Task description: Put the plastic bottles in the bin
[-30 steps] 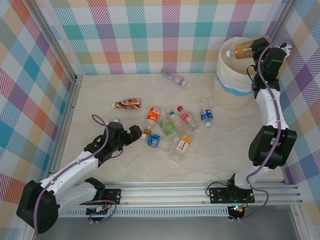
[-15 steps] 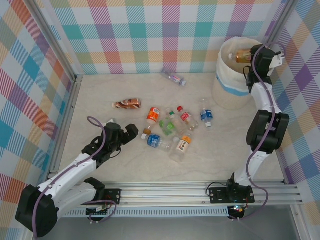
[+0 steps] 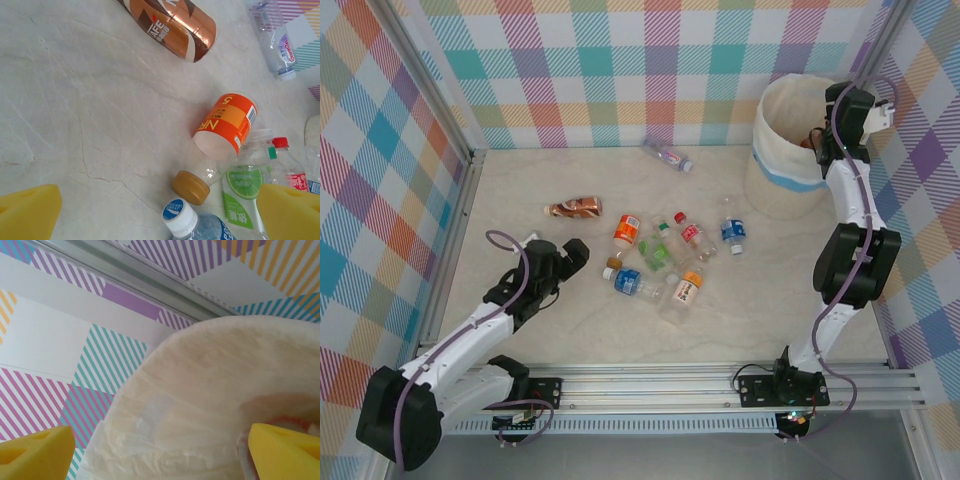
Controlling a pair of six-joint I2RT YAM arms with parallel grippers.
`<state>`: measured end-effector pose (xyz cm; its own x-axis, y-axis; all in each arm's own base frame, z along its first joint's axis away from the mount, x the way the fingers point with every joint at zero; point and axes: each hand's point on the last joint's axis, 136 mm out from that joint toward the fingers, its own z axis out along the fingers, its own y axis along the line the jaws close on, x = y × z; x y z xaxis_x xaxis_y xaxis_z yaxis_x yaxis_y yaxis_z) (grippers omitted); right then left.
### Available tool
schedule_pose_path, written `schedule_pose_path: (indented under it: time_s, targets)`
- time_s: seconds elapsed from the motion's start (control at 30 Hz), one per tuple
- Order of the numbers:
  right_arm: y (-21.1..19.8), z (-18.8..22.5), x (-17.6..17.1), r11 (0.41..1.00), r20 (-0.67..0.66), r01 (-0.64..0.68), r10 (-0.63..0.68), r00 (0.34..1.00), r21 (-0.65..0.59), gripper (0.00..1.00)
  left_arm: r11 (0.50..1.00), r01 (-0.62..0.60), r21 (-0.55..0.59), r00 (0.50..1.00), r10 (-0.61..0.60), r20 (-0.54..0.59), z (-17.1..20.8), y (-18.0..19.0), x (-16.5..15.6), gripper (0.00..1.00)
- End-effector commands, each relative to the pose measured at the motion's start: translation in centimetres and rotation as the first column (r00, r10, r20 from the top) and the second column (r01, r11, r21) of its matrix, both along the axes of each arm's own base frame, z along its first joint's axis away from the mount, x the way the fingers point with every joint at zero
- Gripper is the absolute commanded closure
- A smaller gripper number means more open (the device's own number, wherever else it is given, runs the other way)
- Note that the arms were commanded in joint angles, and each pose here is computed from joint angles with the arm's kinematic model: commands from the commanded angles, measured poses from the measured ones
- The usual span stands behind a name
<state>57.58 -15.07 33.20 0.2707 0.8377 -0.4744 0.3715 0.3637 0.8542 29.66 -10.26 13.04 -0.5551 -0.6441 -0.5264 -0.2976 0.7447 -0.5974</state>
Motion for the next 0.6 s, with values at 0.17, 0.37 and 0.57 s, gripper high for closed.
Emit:
schedule_pose_path:
  time_s: [0.17,0.37,0.57]
  targets:
    - [2.8,5.6,-4.0,0.995,0.131,-0.101,0.103,0.986,-0.024,0.09,1.000,-0.004,-0.021,1.000,0.004,-0.009,1.3,-0.1,3.7,0.00]
    - [5.4,6.9,-6.1,0.975,0.181,-0.222,0.223,0.958,-0.022,0.06,0.990,-0.112,-0.089,0.994,0.110,-0.028,1.5,1.2,7.7,0.00]
    - [9.5,7.8,-8.3,0.899,0.145,-0.425,0.437,0.888,-0.107,0.00,0.955,-0.268,-0.130,0.962,0.257,-0.097,1.0,3.1,12.2,0.00]
